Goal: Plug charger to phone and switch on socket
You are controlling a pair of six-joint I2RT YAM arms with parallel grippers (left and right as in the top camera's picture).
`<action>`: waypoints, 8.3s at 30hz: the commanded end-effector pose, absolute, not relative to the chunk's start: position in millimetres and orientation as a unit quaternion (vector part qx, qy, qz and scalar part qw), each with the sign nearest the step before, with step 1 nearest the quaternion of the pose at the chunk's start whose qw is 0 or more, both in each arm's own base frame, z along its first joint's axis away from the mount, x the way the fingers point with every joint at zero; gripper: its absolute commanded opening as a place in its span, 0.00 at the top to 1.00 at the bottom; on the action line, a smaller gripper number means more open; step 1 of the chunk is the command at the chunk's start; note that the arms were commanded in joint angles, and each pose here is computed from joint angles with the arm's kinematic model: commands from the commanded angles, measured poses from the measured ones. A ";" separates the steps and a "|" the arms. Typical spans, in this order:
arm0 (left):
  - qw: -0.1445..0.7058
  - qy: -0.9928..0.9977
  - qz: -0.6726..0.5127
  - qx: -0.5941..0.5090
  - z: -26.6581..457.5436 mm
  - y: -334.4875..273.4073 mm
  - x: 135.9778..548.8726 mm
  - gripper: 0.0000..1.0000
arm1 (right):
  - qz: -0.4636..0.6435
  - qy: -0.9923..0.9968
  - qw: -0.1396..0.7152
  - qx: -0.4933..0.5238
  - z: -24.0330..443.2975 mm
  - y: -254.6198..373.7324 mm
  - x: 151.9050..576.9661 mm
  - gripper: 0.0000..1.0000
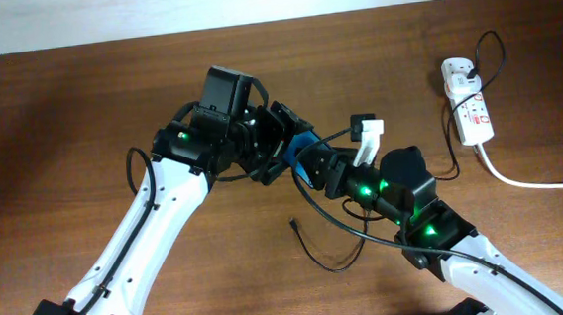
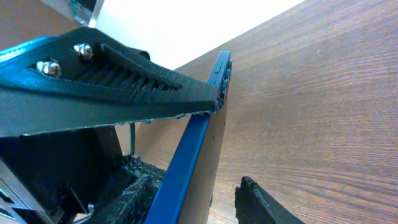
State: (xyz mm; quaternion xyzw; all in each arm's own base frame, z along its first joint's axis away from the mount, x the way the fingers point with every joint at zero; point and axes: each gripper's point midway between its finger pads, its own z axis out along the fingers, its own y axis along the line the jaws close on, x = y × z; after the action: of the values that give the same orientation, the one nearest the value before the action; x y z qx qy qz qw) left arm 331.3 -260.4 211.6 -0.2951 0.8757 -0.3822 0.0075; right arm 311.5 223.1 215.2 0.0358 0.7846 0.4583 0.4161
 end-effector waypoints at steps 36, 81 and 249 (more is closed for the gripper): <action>0.017 0.868 -0.410 -0.282 238.2 -264.7 327.7 0.38 | 0.486 0.768 0.411 0.062 225.5 232.0 317.7 0.96; 0.099 0.876 -0.471 -0.029 264.3 -276.7 326.7 0.00 | 0.576 0.748 0.280 0.175 233.2 166.3 318.4 0.96; 0.213 0.787 -0.578 0.028 340.4 -277.7 369.6 1.00 | 0.691 0.561 0.307 0.336 324.9 201.8 313.7 0.67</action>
State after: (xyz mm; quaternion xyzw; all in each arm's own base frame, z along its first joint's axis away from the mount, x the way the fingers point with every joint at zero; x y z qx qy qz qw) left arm 366.6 -282.1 325.4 0.0118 0.7913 -0.5876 0.1686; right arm 317.2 199.9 312.1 0.3533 0.5664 0.6818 0.2994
